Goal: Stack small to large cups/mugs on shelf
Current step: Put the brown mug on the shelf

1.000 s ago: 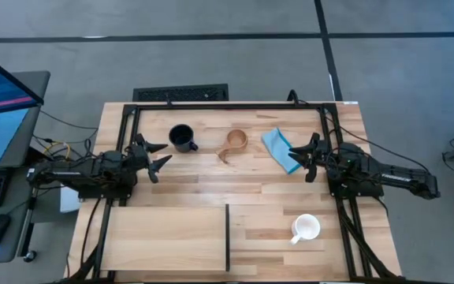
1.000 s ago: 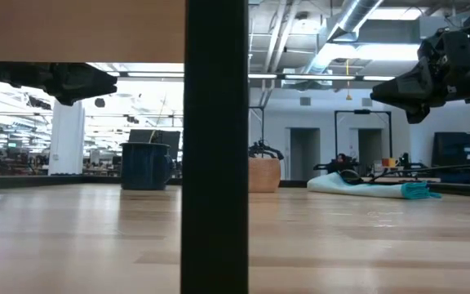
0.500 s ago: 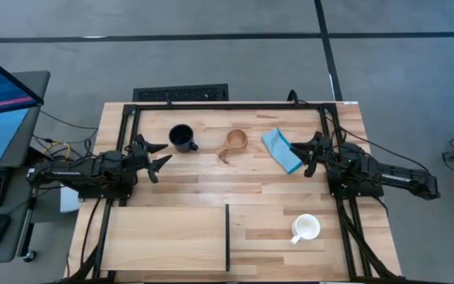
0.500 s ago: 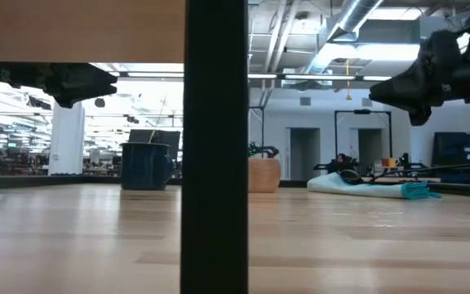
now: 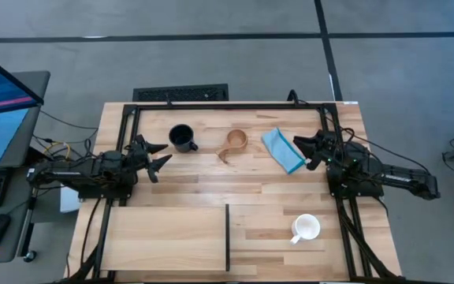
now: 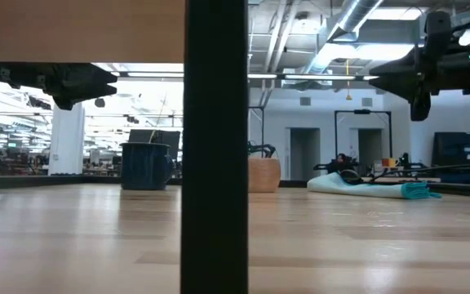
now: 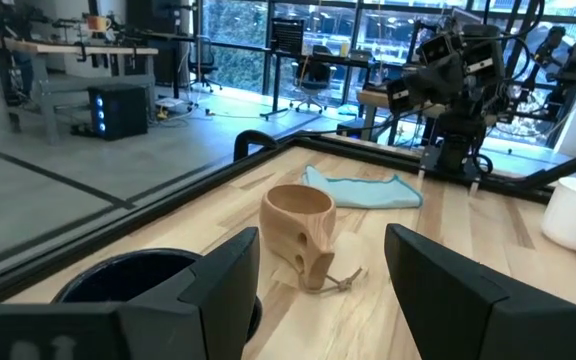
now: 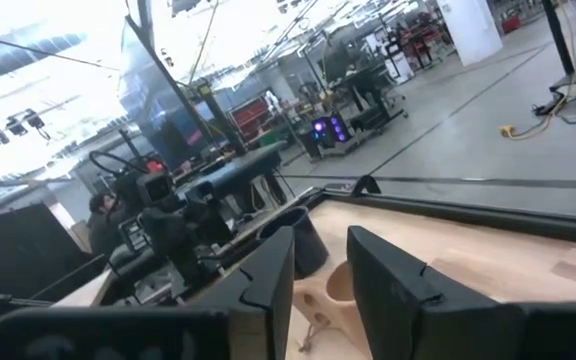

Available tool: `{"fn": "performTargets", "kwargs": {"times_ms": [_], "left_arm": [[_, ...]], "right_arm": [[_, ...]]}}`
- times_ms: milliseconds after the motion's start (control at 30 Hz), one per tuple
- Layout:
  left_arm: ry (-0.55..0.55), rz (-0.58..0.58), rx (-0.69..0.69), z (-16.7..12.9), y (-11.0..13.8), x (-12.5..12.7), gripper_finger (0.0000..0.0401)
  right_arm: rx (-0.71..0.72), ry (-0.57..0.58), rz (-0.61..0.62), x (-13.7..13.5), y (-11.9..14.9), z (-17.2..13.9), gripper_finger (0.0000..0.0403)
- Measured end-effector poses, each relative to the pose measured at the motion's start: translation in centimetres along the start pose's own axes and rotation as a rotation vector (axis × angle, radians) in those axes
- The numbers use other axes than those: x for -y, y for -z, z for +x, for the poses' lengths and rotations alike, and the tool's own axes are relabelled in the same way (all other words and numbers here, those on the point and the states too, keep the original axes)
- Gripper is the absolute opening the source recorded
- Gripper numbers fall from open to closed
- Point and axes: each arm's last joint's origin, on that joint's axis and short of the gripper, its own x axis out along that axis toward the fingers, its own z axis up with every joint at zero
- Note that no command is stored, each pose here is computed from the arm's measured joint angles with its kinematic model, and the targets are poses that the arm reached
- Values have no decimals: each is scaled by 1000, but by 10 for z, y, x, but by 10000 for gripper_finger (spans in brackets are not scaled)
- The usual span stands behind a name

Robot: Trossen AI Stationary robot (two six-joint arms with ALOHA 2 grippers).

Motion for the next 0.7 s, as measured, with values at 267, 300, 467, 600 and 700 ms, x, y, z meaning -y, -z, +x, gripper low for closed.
{"fn": "performTargets", "kwargs": {"times_ms": [267, 300, 467, 600, 700], "left_arm": [[0, 1, 0, 0, 0, 0, 209], [0, 1, 0, 0, 0, 0, 209], [0, 1, 0, 0, 0, 0, 209], [0, 1, 0, 0, 0, 0, 209], [0, 1, 0, 0, 0, 0, 209]], "right_arm": [[1, -2, -4, 0, 0, 0, 196], [2, -3, -4, 0, 0, 0, 205], [9, 4, -3, 0, -1, 0, 232], [130, 54, 29, 0, -10, 0, 234], [191, 29, 17, -3, -19, -1, 231]]}}
